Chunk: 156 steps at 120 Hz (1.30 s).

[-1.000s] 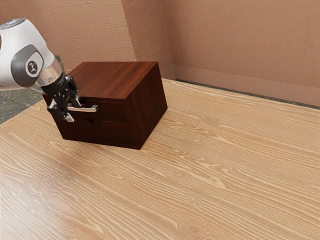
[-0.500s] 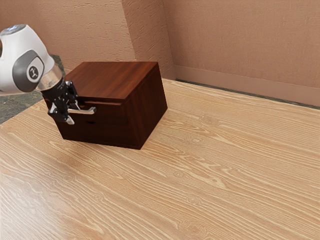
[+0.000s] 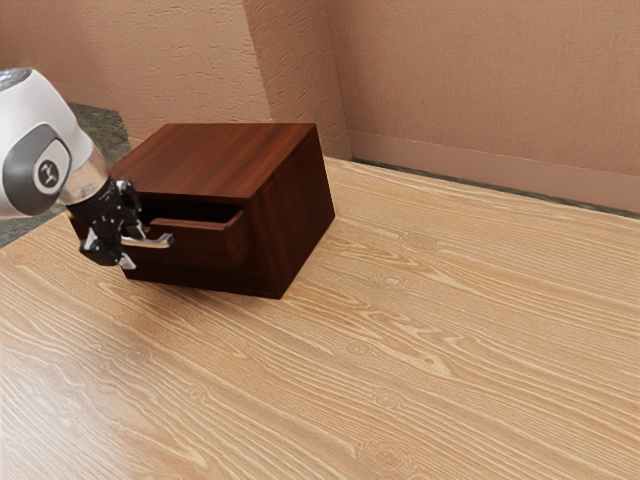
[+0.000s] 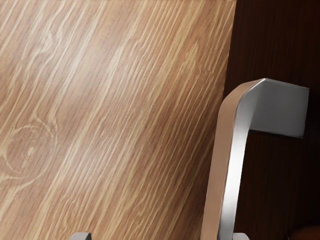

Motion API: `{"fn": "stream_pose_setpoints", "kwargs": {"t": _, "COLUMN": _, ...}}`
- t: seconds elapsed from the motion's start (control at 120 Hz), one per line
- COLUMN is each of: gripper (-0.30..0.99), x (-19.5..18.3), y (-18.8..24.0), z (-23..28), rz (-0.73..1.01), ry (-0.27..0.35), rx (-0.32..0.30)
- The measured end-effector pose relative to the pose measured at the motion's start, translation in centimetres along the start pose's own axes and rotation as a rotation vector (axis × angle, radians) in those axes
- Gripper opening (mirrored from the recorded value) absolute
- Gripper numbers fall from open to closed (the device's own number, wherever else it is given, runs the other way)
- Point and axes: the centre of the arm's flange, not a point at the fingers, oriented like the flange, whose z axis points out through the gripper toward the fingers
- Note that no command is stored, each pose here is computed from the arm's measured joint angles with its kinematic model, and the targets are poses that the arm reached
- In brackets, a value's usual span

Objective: Pull the drawer handle with one arm to open the drawer

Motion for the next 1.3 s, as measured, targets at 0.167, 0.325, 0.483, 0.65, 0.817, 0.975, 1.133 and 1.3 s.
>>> {"fn": "stream_pose_setpoints", "kwargs": {"t": 0.167, "gripper": 0.33, "x": 0.1, "y": -1.5, "z": 0.0, "rz": -0.005, "ry": 0.006, "rx": -0.007}}
{"fn": "stream_pose_setpoints", "kwargs": {"t": 0.325, "gripper": 0.33, "x": 0.0, "y": -2.4, "z": -0.2, "rz": -0.006, "ry": 0.011, "rx": -0.016}}
{"fn": "stream_pose_setpoints", "kwargs": {"t": 0.483, "gripper": 0.33, "x": 0.1, "y": -3.5, "z": -0.5, "rz": -0.009, "ry": 0.016, "rx": -0.018}}
{"fn": "stream_pose_setpoints", "kwargs": {"t": 0.65, "gripper": 0.33, "x": 0.4, "y": -4.9, "z": -0.7, "rz": -0.018, "ry": 0.024, "rx": -0.015}}
{"fn": "stream_pose_setpoints", "kwargs": {"t": 0.817, "gripper": 0.33, "x": 0.3, "y": -6.0, "z": -1.4, "rz": -0.019, "ry": 0.03, "rx": -0.02}}
{"fn": "stream_pose_setpoints", "kwargs": {"t": 0.975, "gripper": 0.33, "x": 0.2, "y": -7.2, "z": -1.1, "rz": -0.022, "ry": 0.034, "rx": -0.008}}
{"fn": "stream_pose_setpoints", "kwargs": {"t": 1.133, "gripper": 0.33, "x": 0.2, "y": -8.3, "z": -1.3, "rz": -0.026, "ry": 0.038, "rx": -0.007}}
{"fn": "stream_pose_setpoints", "kwargs": {"t": 1.3, "gripper": 0.33, "x": 0.4, "y": -9.4, "z": -1.4, "rz": -0.033, "ry": 0.046, "rx": -0.003}}
